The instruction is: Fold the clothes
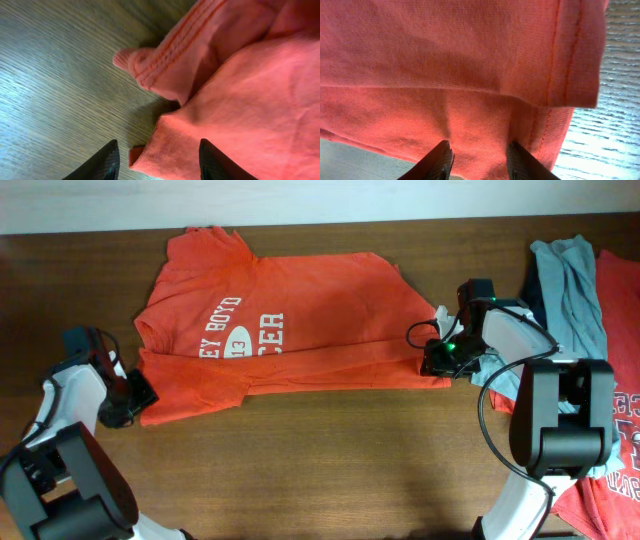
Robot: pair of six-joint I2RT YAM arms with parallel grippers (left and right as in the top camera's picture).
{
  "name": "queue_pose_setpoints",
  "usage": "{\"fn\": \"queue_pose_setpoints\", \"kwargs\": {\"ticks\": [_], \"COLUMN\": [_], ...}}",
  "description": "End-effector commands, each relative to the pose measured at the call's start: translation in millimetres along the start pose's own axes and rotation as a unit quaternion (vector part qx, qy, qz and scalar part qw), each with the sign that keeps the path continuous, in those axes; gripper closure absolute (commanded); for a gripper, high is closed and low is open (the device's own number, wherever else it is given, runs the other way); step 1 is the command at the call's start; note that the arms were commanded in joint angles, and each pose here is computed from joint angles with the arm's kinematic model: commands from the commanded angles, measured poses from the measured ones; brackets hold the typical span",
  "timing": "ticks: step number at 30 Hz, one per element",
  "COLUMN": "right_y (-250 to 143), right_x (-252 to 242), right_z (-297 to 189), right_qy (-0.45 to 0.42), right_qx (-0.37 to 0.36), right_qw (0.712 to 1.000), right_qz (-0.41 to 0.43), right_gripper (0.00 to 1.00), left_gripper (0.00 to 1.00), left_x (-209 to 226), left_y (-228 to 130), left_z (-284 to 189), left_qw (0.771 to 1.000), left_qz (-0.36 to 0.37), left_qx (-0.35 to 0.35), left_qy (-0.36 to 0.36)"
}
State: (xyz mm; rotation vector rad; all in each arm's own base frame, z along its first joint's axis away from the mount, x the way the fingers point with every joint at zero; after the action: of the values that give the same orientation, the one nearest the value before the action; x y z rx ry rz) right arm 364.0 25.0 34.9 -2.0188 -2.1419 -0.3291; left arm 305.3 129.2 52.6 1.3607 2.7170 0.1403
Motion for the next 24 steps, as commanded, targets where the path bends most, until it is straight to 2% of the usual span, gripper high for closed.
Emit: {"fn": "queue_pose_setpoints", "kwargs": {"ticks": [1, 3, 5, 7, 8, 11, 13, 17, 22, 24], "right_y": [-4.6, -4.6, -4.6, -4.6, -4.7, -4.6, -4.6, -4.7, -4.6, -4.6], "right_x": [-3.6, -3.6, -3.6, -3.6, -3.6, -3.7, -3.7, -3.8, -3.7, -3.7], "right_z": [4.5, 4.5, 4.5, 4.5, 4.5, 4.5, 4.5, 4.5, 4.5, 4.5], "right_qy": [-0.003, -0.003, -0.003, -0.003, -0.003, -0.003, -0.003, -0.004, -0.003, -0.003], "right_qx": [0.011, 0.011, 0.011, 0.011, 0.011, 0.011, 0.011, 0.011, 0.011, 0.011], "right_qw": [1.000, 1.000, 1.000, 1.000, 1.000, 1.000, 1.000, 1.000, 1.000, 1.000], "right_qz": [0.000, 0.000, 0.000, 0.000, 0.000, 0.000, 0.000, 0.000, 0.000, 0.000], "right_gripper": [0.59, 0.59, 0.59, 0.59, 0.59, 0.59, 0.59, 0.59, 0.59, 0.59], "left_gripper": [0.49, 0.49, 0.53, 0.80, 0.98, 1.00, 1.00, 1.00, 1.00, 1.00], "left_x": [5.1, 4.3, 0.9, -3.9, -4.9, -21.4, -42.2, -61.2, -96.1, -98.9], "left_y": [-10.5, -13.7, -19.9, -24.3, -24.5, -25.7, -21.6, -3.0, 43.3, 59.0], "left_z": [17.1, 22.9, 29.0, 32.7, 32.7, 27.4, 11.1, -19.7, -77.3, -81.0], "left_qw": [1.000, 0.999, 0.998, 0.997, 0.997, 0.993, 0.983, 0.973, 0.936, 0.934], "left_qz": [0.008, 0.008, 0.007, 0.005, 0.005, 0.032, 0.063, 0.076, 0.115, 0.100], "left_qx": [0.025, 0.037, 0.056, 0.071, 0.071, 0.077, 0.069, 0.029, -0.091, -0.122], "left_qy": [0.014, 0.011, -0.002, -0.019, -0.024, -0.083, -0.157, -0.216, -0.320, -0.322]}}
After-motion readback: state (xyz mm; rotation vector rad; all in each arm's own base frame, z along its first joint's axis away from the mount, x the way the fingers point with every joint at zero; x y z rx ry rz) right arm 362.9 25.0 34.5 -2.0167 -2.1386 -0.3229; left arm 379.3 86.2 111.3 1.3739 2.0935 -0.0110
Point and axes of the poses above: each gripper's point midway between its finger pads, its own z axis out along the fingers, its own x axis along the line the jaws close on, y = z × x, the point moved 3 cm from there along -z, back along the fingers, and after that the axes turned 2 degrees about -z, right-handed, at the moved point
